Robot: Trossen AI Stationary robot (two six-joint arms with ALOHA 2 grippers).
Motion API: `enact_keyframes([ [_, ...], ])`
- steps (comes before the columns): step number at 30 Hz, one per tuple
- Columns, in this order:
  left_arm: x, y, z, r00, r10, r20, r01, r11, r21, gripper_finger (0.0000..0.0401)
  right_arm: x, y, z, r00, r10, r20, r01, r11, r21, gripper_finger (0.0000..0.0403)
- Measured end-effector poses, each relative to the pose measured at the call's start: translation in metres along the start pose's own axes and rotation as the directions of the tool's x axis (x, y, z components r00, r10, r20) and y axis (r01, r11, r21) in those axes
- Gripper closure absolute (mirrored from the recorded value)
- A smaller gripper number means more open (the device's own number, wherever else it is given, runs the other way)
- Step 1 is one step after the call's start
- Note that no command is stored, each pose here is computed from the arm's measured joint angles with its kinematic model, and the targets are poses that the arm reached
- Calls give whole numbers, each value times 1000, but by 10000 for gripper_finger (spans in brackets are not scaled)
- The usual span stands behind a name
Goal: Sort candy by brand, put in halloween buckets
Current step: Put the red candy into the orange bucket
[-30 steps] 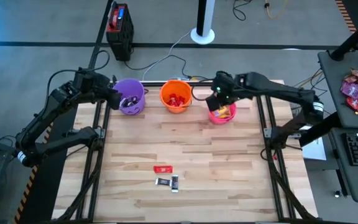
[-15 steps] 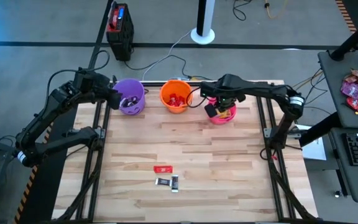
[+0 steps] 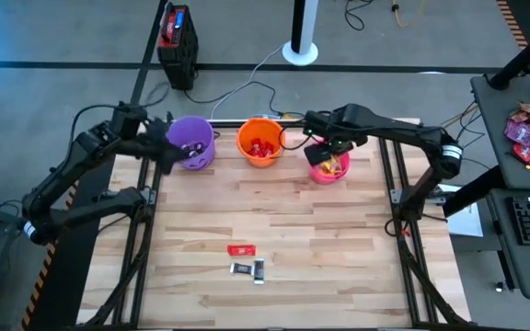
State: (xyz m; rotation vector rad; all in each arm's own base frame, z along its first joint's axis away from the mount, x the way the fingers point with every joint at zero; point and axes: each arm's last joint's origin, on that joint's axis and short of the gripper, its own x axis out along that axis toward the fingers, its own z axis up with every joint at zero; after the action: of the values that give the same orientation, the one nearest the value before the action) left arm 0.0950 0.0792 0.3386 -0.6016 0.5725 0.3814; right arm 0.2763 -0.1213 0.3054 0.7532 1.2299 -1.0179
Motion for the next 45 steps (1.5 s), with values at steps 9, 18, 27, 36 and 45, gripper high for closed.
enact_keyframes([
  [9, 12, -50, -25, 951, -203, -235, 220, 974, 50, 285, -31, -3, 1, 966, 173, 193, -168, 985, -43, 223],
  [18, 45, -141, -54, 954, -255, -156, 291, 912, 289, 285, -35, 0, -4, 961, 196, 194, -156, 967, -202, 218],
  [27, 112, -183, -110, 957, -46, -286, 129, 951, 281, 284, -51, -4, -12, 938, 250, 241, -168, 934, -315, 218],
  [36, 184, -194, -153, 882, 92, -462, 74, 942, 328, 213, -60, -10, -17, 927, 272, 259, -171, 919, -354, 218],
  [45, 228, -192, -177, 865, 243, -439, 77, 800, 596, 122, -65, -10, -23, 920, 291, 262, -178, 907, -381, 218],
])
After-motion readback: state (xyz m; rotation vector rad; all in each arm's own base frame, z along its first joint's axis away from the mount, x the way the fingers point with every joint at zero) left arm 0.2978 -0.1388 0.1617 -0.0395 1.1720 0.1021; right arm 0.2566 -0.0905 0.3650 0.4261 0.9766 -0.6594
